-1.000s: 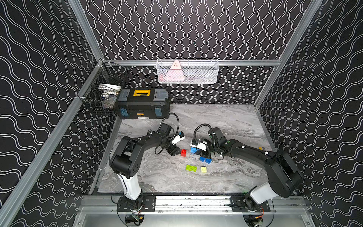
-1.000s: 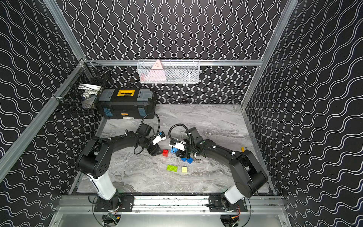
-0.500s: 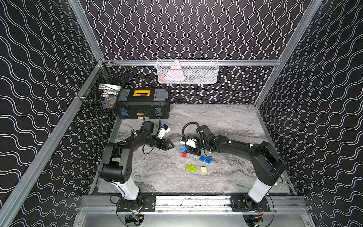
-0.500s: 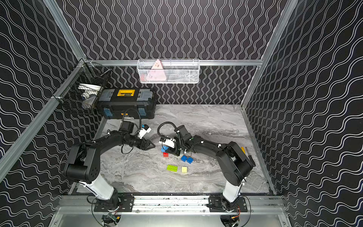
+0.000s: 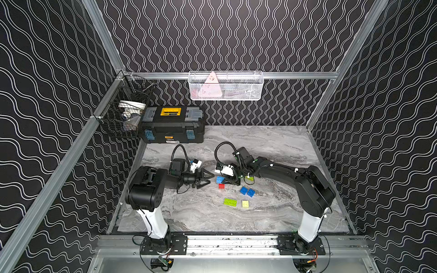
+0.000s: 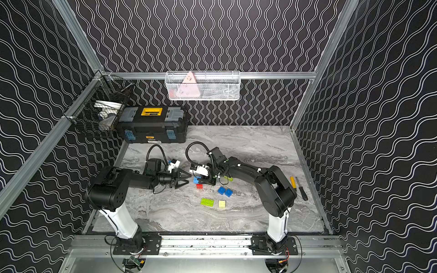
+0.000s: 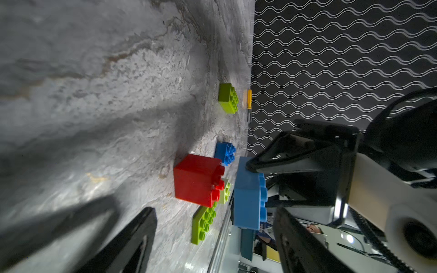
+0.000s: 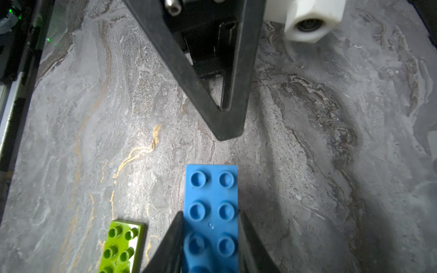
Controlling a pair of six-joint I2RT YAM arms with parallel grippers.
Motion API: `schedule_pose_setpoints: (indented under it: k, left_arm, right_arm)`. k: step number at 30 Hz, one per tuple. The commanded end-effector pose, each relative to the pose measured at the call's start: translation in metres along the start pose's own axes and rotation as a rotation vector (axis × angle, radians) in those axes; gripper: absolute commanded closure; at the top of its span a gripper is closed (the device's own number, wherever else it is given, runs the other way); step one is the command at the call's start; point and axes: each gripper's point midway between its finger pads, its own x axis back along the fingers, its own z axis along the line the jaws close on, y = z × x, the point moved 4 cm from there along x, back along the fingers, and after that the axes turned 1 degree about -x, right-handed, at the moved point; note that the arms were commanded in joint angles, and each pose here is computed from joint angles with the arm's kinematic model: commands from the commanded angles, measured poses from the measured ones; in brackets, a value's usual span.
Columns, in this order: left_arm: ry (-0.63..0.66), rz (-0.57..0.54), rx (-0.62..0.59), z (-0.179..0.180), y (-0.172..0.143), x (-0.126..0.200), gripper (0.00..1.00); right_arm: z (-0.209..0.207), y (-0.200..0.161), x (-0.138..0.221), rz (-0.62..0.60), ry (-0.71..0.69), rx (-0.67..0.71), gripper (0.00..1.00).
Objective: Assemble a carrot with lego
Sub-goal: Assemble the lego brick with the lego brick.
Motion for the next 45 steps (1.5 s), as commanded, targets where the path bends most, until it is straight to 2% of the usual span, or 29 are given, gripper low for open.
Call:
schedule_pose_setpoints:
  k: [1,6,10,14,16,17,24,29,33,38,45]
  left_arm:
    - [-0.145,0.027,-0.010,-0.024,0.004,-0.005,0.19]
    - [-0.252,0.063,0.019,-0.031,0.002,-0.015,0.27]
    - [-0.229,0.074,0.038,-0.019,-0.003,-0.021,0.30]
    - [-0.082,0.065,0.022,-0.005,-0.008,-0.020,0.29]
    - [0.091,0.104,-0.090,-0.001,-0.018,-0.013,0.25]
    - [0.102,0.100,-0.114,-0.004,-0.018,-0.011,0.25]
    - [0.078,0.123,-0.022,0.006,-0.022,-0.014,0.30]
    - [0.072,0.133,-0.035,0.004,-0.024,-0.014,0.28]
    - [0.068,0.141,-0.025,0.006,-0.025,-0.018,0.30]
    - [0.060,0.142,-0.028,0.005,-0.025,-0.022,0.27]
    - [0.081,0.143,-0.026,0.010,-0.023,-0.029,0.32]
  right_arm:
    - [0.003,-0.001,-0.003,0.013,0.032,0.023,0.79]
    - [0.005,-0.004,-0.006,0.033,0.052,0.034,0.79]
    - [0.005,-0.004,-0.009,0.041,0.054,0.041,0.79]
    - [0.005,-0.007,-0.013,0.063,0.058,0.053,0.79]
    - [0.004,-0.007,-0.014,0.061,0.055,0.057,0.79]
    - [0.003,-0.007,-0.015,0.063,0.055,0.058,0.79]
    - [0.007,-0.015,-0.019,0.114,0.080,0.068,0.79]
    - [0.009,-0.013,-0.014,0.096,0.072,0.071,0.79]
    - [0.009,-0.011,-0.012,0.097,0.081,0.070,0.79]
    - [0.009,-0.019,-0.014,0.160,0.095,0.073,0.78]
    - [0.015,-0.045,-0.026,0.290,0.112,0.091,0.78]
